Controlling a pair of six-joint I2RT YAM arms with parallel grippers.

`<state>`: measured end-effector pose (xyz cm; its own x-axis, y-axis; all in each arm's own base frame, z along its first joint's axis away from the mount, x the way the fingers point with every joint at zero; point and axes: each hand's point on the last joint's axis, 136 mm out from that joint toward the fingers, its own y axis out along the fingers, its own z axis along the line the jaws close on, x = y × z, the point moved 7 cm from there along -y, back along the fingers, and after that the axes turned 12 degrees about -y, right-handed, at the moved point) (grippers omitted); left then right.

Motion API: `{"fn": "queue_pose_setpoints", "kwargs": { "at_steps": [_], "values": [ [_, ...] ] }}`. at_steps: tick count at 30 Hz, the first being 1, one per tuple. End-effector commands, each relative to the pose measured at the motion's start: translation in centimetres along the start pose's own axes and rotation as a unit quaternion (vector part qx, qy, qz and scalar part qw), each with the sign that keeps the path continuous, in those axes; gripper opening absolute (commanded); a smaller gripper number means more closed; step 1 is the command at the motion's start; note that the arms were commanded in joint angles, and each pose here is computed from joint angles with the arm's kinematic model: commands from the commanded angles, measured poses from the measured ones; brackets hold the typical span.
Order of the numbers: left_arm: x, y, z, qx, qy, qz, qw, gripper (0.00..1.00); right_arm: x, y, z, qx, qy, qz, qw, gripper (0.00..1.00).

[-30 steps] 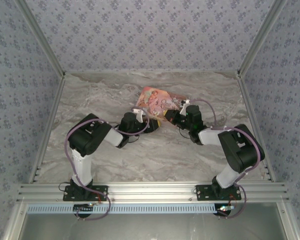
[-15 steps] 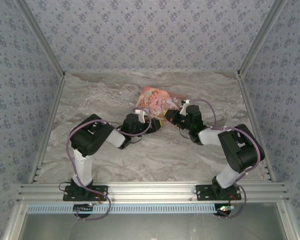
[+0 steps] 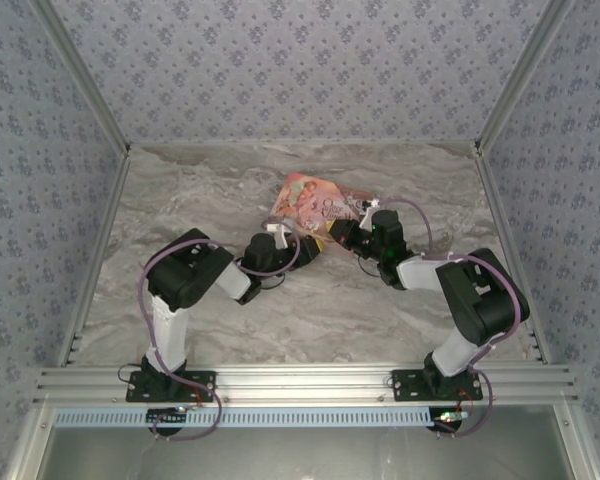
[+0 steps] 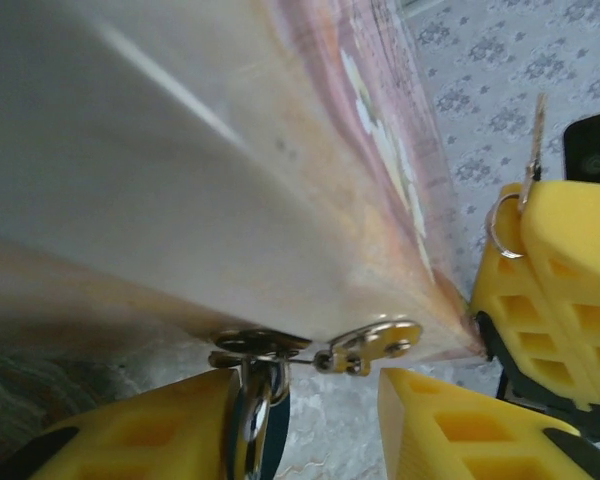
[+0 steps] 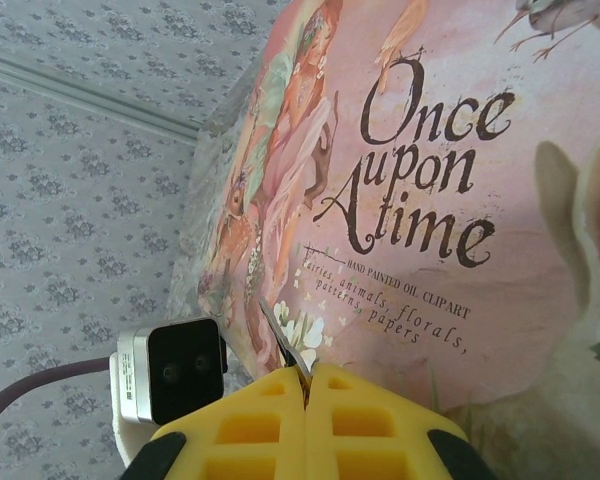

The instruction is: Unlock a padlock with a key

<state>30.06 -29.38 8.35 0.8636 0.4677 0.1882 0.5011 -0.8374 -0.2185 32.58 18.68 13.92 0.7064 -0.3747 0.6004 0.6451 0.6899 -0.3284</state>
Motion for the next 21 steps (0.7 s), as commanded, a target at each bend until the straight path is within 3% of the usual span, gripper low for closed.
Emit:
{"fn": "queue_pose_setpoints", "kwargs": {
  "at_steps": [1,8,21],
  "values": [
    [-0.71,-0.52,3.68,0.067,-0.069,0.000,0.995,0.39,-4.83,-0.47,-3.95,-0.089,0.052,0.097,0.990,0.00],
    [-0.69,-0.63,3.98,0.071,-0.073,-0.005,0.995,0.34,-4.70,-0.45,-3.85,-0.087,0.051,0.095,0.990,0.00],
    [-0.46,-1.05,3.55,0.078,-0.057,-0.007,0.995,0.13,-4.08,-0.80,-3.13,-0.079,0.033,0.090,0.992,0.00]
  ]
}}
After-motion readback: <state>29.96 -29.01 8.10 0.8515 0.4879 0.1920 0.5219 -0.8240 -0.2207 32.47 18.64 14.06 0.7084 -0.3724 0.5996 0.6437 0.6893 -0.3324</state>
